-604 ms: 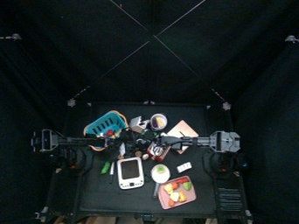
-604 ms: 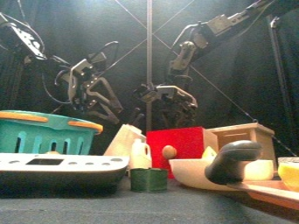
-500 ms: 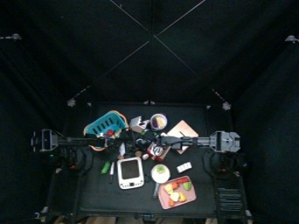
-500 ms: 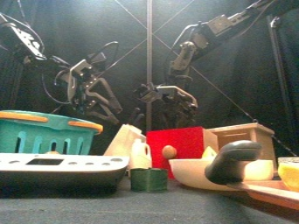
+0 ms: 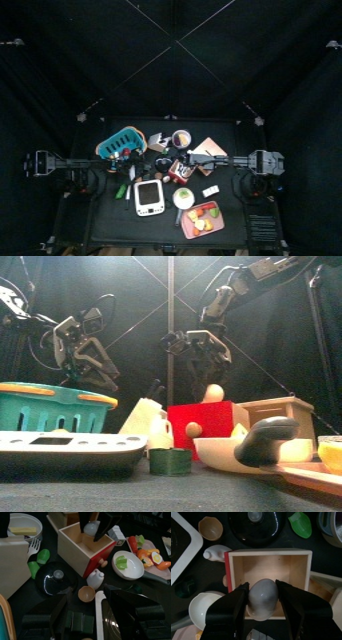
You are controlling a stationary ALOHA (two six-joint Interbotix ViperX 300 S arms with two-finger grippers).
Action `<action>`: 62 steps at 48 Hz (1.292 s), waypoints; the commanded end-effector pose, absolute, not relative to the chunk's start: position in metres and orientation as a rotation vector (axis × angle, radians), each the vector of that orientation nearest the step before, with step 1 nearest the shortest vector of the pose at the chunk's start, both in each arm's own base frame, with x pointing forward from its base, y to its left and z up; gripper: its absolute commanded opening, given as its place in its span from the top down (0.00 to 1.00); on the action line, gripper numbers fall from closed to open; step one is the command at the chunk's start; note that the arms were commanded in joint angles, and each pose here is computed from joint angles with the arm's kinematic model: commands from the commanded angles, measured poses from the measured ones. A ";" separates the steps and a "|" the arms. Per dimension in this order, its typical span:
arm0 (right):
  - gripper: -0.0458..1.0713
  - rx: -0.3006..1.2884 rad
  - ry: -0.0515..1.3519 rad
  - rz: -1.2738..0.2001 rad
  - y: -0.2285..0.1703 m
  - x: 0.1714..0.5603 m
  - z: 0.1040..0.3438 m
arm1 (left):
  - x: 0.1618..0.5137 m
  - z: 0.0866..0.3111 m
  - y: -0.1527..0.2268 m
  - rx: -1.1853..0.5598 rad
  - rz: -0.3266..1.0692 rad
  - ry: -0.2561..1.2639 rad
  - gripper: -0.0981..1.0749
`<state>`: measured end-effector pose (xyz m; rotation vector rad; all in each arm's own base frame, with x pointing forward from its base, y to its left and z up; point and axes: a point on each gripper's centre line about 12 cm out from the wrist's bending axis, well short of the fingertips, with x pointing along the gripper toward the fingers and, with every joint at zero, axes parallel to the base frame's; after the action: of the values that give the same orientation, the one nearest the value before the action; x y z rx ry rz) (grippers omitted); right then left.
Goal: Place egg in pan
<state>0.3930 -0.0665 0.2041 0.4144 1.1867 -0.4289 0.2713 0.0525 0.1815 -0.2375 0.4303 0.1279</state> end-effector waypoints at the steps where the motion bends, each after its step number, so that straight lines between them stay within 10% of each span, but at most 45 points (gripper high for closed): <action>1: 0.38 0.407 1.126 -0.360 -0.043 0.394 0.231 | 0.274 0.187 0.052 -0.232 0.119 0.408 0.16; 20: 0.38 0.318 1.174 -0.168 0.042 0.394 0.216 | 0.277 0.190 0.044 -0.205 0.078 0.403 0.16; 62: 0.15 0.296 1.164 -0.130 0.057 0.389 0.164 | 0.278 0.187 0.044 -0.203 0.078 0.413 0.16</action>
<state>0.3868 0.0571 0.1534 0.2864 1.1982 -0.1365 0.2727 0.0431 0.1804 -0.2075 0.4378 0.0817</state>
